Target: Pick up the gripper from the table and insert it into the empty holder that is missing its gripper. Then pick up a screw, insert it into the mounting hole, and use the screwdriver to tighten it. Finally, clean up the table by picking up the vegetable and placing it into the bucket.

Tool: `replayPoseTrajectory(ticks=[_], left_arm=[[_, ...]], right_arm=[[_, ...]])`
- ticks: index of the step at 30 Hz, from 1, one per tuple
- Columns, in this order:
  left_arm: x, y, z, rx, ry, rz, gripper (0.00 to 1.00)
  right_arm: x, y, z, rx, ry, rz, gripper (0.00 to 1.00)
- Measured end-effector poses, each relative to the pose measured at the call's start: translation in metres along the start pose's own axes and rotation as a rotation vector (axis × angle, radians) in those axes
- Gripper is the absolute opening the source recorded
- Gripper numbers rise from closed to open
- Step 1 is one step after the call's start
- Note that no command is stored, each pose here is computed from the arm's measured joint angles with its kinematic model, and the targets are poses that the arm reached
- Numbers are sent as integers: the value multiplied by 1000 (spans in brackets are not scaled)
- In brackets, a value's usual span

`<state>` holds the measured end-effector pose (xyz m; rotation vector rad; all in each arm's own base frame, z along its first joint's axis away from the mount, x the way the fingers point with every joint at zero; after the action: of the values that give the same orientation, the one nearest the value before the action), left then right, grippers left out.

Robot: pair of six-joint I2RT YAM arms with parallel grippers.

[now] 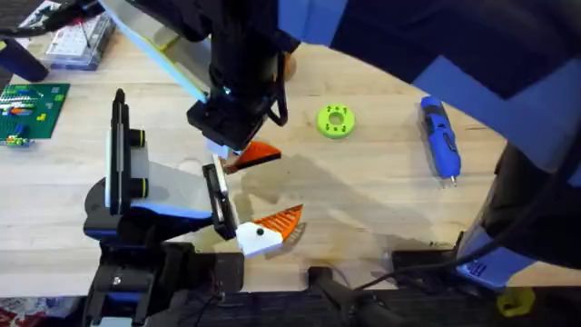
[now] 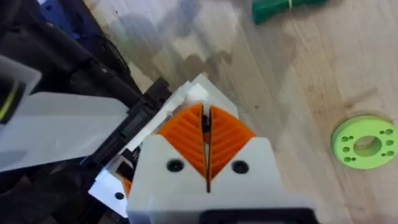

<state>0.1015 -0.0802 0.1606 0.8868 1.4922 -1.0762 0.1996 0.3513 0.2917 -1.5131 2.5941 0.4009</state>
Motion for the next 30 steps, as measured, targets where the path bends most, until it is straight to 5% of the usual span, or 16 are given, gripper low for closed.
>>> replayPoseTrajectory(ticks=[30], left_arm=[[0,0,0,3,0,0,991]], right_arm=[[2,1,-4,0,6,2,3]])
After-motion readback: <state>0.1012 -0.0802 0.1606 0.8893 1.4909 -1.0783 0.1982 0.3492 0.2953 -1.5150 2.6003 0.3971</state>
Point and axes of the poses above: each hand's point on the last joint's axis, 136 mm out from that joint toward the fingers, its own z axis out along the fingers, its own y axis along the line the jaws close on, x = y × z, the point moved 9 cm from there along -z, back along the fingers, and after that the axes turned 1 degree about -z, right-handed, at the moved point
